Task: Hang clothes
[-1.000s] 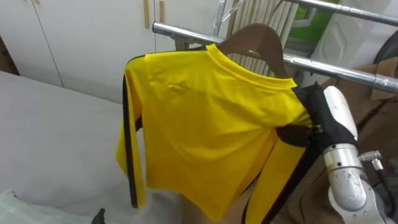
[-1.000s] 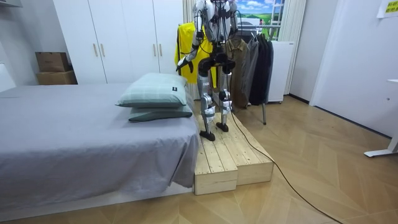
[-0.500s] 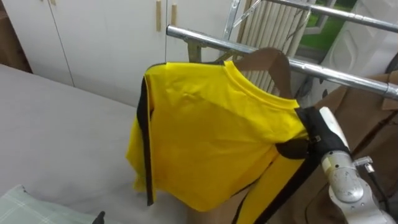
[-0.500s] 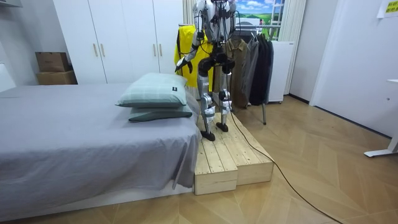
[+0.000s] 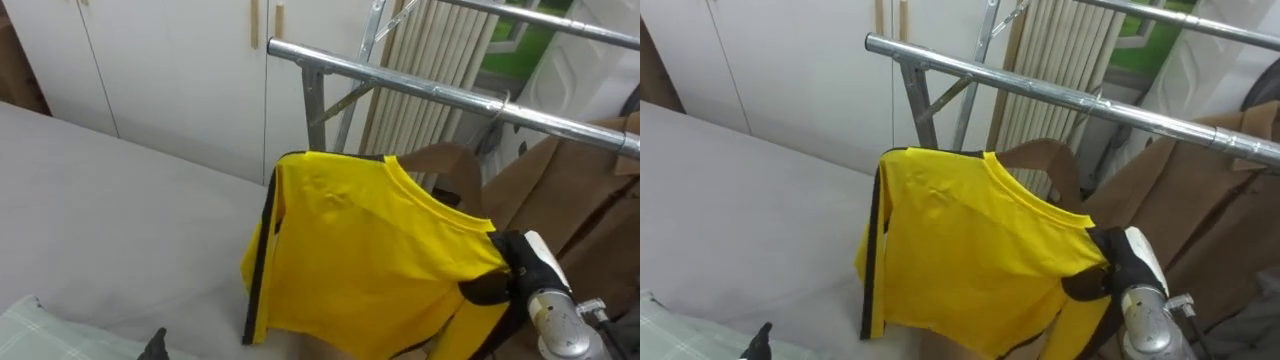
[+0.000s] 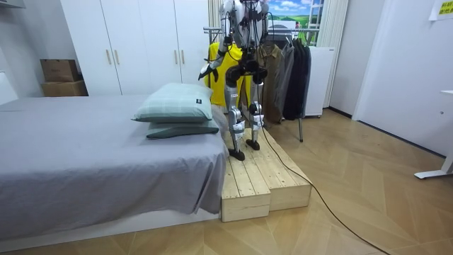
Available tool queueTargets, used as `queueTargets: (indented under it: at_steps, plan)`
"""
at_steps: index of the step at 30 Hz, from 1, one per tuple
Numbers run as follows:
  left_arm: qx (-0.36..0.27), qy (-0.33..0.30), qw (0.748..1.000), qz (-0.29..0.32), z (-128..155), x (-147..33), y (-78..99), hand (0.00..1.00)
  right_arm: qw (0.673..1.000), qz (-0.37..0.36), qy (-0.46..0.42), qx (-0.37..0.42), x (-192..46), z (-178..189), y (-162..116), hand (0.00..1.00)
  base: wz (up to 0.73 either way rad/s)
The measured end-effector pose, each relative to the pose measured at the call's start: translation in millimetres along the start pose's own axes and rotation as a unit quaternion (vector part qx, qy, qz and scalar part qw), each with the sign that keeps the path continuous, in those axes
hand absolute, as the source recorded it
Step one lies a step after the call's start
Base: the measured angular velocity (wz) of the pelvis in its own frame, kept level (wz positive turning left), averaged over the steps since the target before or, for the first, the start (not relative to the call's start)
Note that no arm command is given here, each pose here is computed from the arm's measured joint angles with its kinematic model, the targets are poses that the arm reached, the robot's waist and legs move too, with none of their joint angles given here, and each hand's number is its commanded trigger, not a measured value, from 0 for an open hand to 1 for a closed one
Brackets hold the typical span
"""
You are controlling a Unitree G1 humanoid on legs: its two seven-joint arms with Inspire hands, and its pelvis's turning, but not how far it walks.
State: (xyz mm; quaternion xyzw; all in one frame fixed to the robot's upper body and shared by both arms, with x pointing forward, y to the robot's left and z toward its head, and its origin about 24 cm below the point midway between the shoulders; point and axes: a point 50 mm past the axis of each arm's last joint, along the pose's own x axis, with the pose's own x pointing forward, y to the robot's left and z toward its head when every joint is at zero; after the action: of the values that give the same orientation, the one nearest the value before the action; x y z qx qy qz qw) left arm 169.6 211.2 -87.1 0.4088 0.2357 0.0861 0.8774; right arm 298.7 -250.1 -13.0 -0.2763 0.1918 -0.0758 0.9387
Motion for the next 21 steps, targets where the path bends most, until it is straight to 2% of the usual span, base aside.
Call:
queueTargets:
  at_steps: [21]
  plan:
    - [-0.003, -0.014, 1.0, 0.005, 4.2, 3.5, 3.2, 0.0, 0.997, -0.006, 0.056, 0.057, -3.1, -25.7, 1.0, 1.0, 0.0]
